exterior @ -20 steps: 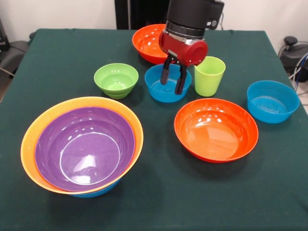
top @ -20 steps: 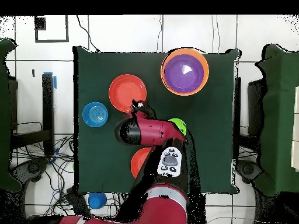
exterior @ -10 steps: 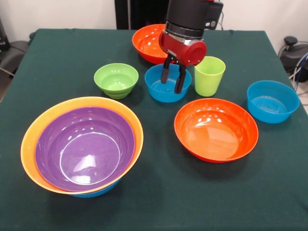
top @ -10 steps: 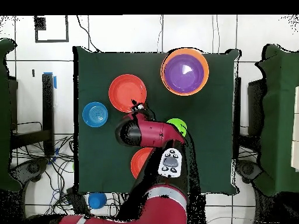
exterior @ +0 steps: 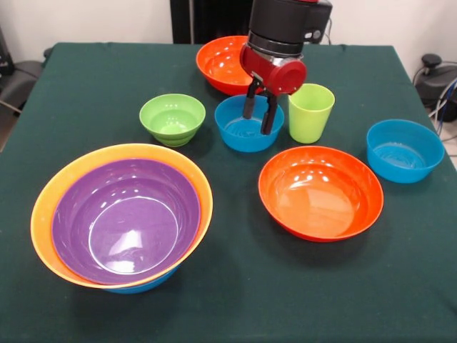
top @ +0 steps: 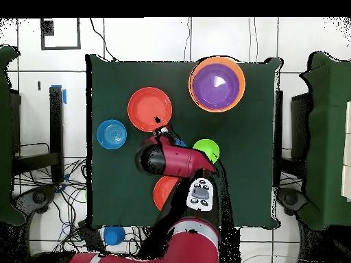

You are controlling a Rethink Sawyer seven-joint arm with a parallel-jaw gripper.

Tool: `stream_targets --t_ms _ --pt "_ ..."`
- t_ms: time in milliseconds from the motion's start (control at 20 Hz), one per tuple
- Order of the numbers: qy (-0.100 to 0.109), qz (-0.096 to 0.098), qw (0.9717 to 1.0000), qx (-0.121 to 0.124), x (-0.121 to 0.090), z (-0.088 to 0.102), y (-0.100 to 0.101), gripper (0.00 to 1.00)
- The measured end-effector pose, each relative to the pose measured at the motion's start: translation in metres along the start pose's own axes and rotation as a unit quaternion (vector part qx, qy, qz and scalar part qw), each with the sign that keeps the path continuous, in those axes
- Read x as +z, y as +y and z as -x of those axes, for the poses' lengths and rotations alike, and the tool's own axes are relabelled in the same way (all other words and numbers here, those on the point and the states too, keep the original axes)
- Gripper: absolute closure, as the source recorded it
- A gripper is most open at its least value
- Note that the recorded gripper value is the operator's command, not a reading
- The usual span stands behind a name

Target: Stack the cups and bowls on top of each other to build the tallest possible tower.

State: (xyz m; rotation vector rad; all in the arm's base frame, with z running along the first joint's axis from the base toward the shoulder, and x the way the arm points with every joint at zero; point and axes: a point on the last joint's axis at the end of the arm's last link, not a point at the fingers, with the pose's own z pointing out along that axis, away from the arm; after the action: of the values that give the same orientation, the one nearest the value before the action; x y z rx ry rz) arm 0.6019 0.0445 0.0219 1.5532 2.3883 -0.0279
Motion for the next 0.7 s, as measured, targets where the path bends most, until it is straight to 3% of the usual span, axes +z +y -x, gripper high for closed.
stream_targets --t_ms 300,700 --pt "0.005 -0.001 1.0000 0.006 -0.002 -0.011 0.003 0.00" --pt "0.015 0.005 0.9998 0.008 -0.012 -0.048 0.020 0.00"
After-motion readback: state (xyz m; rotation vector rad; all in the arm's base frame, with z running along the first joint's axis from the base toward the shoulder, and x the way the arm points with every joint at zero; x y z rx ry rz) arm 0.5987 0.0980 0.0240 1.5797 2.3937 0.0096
